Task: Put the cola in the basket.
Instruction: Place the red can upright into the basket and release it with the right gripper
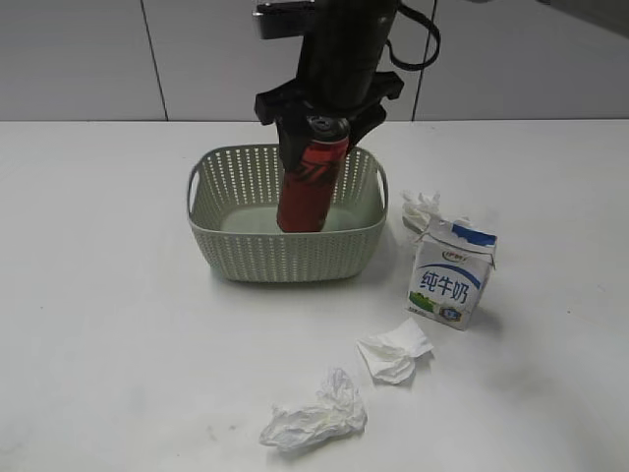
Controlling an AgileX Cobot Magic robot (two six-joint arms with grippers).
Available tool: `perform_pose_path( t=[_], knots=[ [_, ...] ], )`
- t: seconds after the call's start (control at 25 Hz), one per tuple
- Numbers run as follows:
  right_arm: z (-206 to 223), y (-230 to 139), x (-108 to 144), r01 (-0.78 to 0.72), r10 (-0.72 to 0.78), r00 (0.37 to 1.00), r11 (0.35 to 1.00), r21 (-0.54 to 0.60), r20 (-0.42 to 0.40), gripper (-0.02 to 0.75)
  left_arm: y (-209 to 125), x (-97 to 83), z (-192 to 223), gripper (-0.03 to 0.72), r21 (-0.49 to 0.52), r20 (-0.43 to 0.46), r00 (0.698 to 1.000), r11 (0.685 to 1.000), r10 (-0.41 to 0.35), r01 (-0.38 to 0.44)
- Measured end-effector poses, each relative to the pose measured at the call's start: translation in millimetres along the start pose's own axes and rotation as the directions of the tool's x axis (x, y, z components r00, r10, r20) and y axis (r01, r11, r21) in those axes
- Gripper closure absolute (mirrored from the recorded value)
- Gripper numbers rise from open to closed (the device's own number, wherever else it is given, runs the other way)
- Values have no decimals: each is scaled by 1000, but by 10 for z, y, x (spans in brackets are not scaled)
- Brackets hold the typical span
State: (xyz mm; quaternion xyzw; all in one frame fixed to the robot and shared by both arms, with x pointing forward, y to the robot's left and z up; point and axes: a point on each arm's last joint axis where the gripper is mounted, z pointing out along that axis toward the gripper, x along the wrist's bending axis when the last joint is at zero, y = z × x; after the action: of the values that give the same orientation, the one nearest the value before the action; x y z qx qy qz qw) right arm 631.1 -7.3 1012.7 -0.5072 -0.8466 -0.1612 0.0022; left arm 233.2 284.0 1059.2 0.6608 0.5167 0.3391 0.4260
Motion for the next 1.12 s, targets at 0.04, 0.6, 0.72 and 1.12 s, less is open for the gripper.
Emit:
perform_pose_path(
  t=[0.04,0.6,0.72,1.12],
  knots=[
    [0,0,-2,1,-1,1000,1000,0,2,217,0,0,0,457,0,0,1000,1000,0,0],
    [165,-4,-35,26,-26,1000,999,29,16,217,0,0,0,458,0,0,1000,1000,0,0],
    [165,-3,-34,26,-26,1000,999,28,15,217,0,0,0,458,0,0,1000,1000,0,0],
    [111,32,-17,30,-30,1000,1000,3,7,153,0,0,0,458,0,0,1000,1000,0,0]
  ],
)
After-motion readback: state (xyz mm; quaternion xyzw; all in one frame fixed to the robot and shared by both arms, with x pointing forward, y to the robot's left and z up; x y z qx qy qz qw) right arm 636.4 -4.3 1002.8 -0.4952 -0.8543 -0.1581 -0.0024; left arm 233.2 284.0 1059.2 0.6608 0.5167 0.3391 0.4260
